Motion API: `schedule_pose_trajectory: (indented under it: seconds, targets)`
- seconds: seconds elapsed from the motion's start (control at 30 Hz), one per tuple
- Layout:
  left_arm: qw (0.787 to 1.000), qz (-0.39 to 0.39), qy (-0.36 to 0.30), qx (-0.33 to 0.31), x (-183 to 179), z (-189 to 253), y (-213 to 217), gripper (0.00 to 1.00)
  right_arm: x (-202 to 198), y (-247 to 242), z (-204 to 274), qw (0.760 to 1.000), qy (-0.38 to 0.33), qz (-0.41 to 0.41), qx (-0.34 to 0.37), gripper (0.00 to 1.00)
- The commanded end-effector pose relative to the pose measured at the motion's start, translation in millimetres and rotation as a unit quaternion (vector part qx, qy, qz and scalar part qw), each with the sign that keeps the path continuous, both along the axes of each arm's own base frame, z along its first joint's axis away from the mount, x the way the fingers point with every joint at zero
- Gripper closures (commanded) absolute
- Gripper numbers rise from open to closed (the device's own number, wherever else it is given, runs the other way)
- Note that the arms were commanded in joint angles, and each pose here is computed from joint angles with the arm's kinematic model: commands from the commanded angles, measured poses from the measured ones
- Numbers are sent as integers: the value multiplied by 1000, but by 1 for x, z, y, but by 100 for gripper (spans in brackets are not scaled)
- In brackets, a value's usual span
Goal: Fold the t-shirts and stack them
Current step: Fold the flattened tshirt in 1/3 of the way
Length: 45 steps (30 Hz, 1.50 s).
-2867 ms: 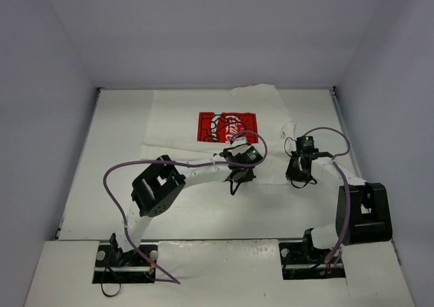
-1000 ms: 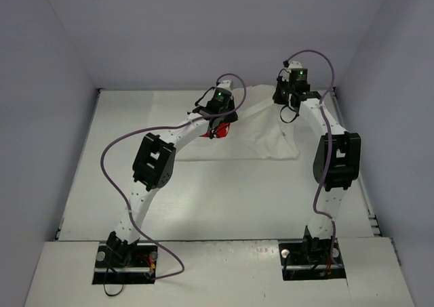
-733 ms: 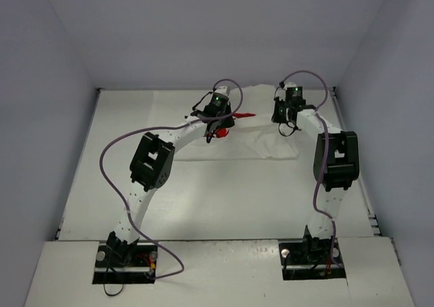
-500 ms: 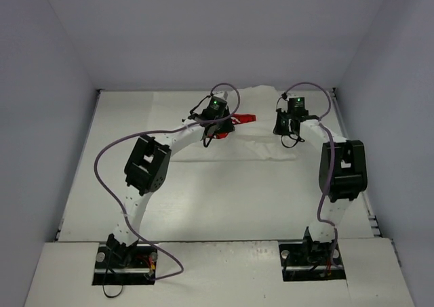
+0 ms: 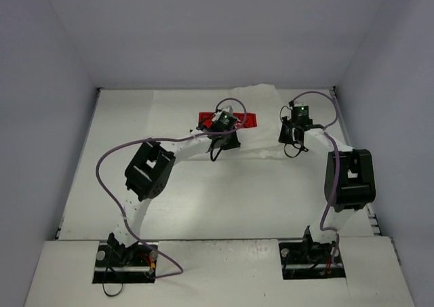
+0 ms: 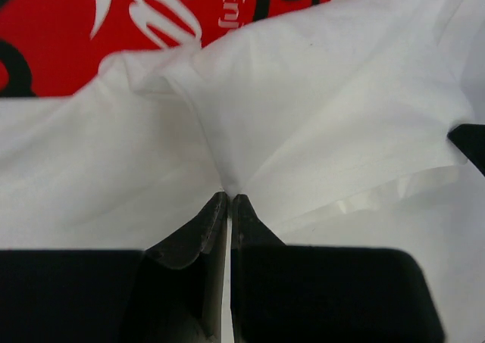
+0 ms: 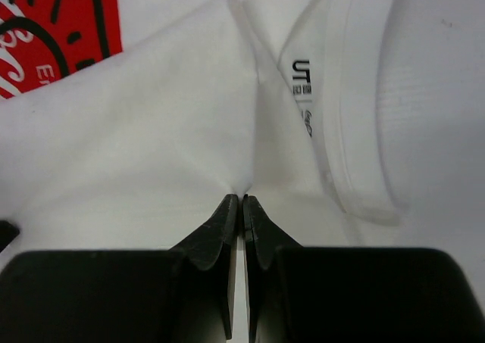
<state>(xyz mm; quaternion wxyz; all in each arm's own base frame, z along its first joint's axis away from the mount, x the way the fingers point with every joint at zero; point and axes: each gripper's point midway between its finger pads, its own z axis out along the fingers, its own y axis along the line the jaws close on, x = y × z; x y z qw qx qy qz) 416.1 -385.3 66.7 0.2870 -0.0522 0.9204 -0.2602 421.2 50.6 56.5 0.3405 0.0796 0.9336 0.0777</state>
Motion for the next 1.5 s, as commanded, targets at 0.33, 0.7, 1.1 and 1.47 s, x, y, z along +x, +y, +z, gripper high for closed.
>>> schedule_pose_trajectory:
  seconds: [0.33,0.7,1.1,1.47]
  targets:
    - [997,55,-45,14,5,46,16,58,-9,-15,0,999,5,-52,-16,64]
    - [982,55,-96,155,12,107,168,43,17,58,93,992,-108,66,-4,46]
    - [976,49,-1,213,31,31,265,84,31,97,48,989,-68,128,5,84]
    - [965,108,47,233,64,-17,308,87,24,85,-3,993,-16,112,-16,83]
